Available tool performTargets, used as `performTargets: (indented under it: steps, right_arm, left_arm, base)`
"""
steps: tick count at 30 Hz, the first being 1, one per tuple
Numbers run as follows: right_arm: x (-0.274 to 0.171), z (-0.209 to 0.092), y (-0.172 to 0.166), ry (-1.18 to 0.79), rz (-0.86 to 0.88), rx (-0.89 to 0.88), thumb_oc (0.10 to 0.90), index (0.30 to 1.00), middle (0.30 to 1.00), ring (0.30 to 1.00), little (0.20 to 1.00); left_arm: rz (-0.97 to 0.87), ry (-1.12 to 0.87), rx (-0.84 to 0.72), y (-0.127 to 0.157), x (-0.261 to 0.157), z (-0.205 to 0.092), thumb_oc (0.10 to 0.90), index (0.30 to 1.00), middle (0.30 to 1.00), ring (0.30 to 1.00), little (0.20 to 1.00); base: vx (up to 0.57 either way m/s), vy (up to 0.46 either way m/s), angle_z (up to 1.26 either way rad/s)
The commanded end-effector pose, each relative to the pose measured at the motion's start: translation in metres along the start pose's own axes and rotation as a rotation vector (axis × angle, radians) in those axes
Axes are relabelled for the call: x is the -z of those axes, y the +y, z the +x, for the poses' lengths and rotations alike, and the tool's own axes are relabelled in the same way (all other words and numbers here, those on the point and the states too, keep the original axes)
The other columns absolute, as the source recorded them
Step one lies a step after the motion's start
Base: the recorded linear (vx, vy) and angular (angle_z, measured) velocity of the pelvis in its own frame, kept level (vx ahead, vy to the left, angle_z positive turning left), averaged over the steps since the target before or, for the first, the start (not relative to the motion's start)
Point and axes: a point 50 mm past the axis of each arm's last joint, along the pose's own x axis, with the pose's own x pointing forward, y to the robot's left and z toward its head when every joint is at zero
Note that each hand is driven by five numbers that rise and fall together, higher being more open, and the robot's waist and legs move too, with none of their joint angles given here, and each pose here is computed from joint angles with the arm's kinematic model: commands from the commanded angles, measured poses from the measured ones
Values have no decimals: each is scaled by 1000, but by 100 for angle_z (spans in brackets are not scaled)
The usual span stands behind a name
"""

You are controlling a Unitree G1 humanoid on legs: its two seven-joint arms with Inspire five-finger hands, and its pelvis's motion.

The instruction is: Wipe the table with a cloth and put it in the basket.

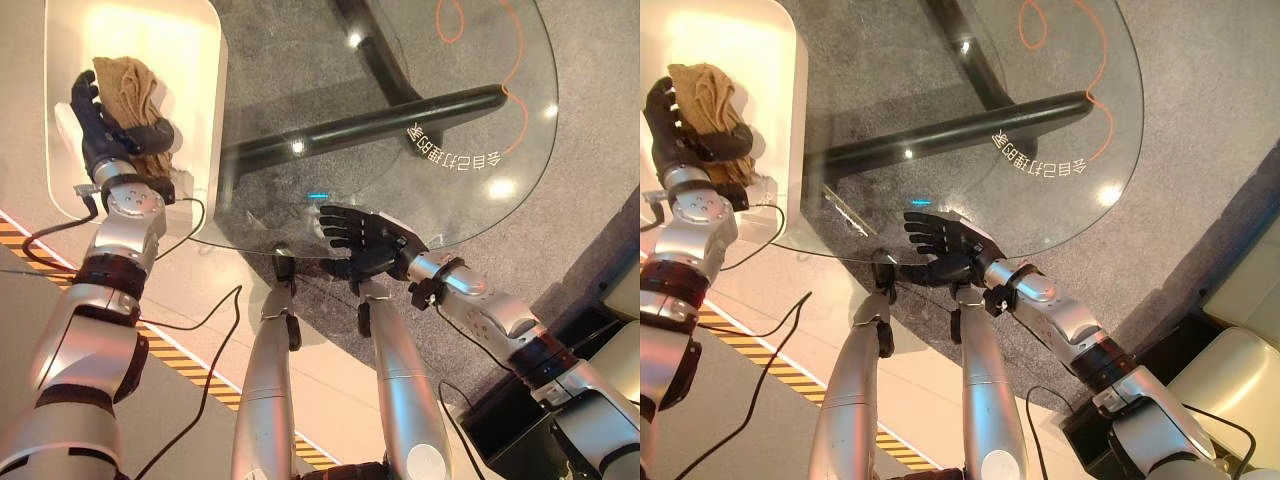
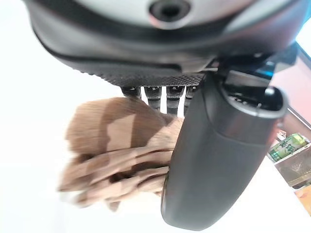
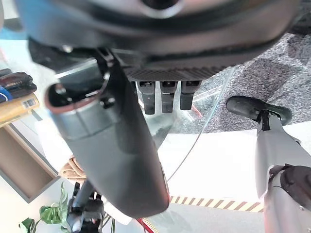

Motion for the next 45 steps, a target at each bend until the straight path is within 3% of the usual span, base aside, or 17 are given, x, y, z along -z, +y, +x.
performTargets:
  steps: [1,13,19,23,25,29,37,40,45]
  right_arm:
    - [-26,-7,22,-191,16,-71,800,900,900,900,900]
    - [-9,-18,24,-199,52,-43,800,900,900,900,900]
    - [28,-33,15,-123,52,51,800,900,900,900,900]
    - [70,-56,8,-9,86,127,800,900,900,900,900]
    - [78,-60,8,13,99,143,800,900,900,900,900]
    - [130,-83,14,183,190,249,800,900,900,900,900]
    - [216,-125,41,542,372,461,800,900,900,900,900]
    - [244,-146,50,693,431,486,800,900,900,900,900]
    - [260,-158,60,774,471,495,800,900,900,900,900]
  left_arm:
    - [-88,-155,-233,40,-25,11,800,900,900,900,900]
    - [-190,-248,-424,74,-14,-1,800,900,900,900,900]
    - [-195,-136,-199,61,45,-36,800,900,900,900,900]
    - [-191,95,-8,44,114,-93,800,900,900,900,900]
    - [-192,140,22,42,125,-103,800,900,900,900,900]
    - [-159,434,199,35,189,-172,800,900,900,900,900]
    - [-16,931,537,22,254,-291,800,900,900,900,900]
    - [66,1071,600,29,269,-322,800,900,900,900,900]
    - [109,1149,620,36,278,-340,800,900,900,900,900]
  base:
    - [-58,-81,0]
    - [-63,-96,1]
    - [-72,-136,3]
    - [-26,-115,-1]
    - [8,-82,7]
    - [69,-109,7]
    - [110,-85,11]
    - [85,-48,5]
    - [12,-14,-1]
